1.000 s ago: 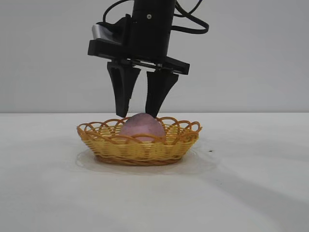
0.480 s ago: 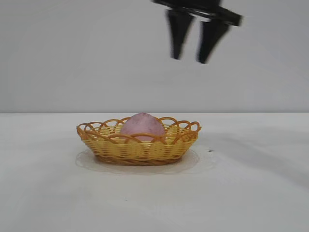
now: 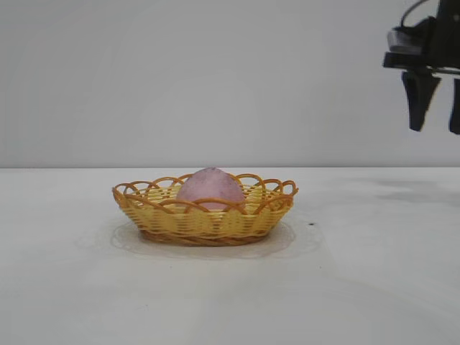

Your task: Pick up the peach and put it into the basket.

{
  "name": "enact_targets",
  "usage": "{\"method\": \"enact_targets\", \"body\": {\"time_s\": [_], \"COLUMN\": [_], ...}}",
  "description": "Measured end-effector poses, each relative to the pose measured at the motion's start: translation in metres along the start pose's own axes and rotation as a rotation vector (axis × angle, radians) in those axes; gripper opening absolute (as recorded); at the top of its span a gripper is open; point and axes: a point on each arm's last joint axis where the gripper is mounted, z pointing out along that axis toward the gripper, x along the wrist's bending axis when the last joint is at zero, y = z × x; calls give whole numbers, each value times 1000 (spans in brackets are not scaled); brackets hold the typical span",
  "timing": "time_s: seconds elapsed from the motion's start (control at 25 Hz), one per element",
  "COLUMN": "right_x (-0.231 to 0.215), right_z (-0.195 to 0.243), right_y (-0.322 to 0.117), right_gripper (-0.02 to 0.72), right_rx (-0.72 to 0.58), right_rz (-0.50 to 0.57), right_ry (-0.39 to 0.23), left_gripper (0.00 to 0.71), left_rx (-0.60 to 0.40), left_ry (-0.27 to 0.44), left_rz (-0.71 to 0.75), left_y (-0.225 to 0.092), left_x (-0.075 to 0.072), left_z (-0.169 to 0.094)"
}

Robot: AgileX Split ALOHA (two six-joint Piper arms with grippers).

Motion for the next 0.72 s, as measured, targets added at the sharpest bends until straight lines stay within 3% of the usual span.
{"method": "enact_targets", "body": {"time_s": [0.24, 0.48, 0.72], "right_x": [13, 18, 25], "right_z": [-61, -69, -85], "right_y": [-39, -140, -221], "right_gripper": [380, 380, 380], "right_rx": [-58, 69, 55], "right_rz": [-9, 13, 18], "right_ry": [0, -10, -16], "left_gripper": [422, 422, 422], "left_rx": [0, 0, 0], "left_ry": [0, 0, 0], "left_rz": [0, 0, 0], "left_y": [0, 0, 0], "left_x": [0, 0, 0], "left_z": [0, 0, 0]}}
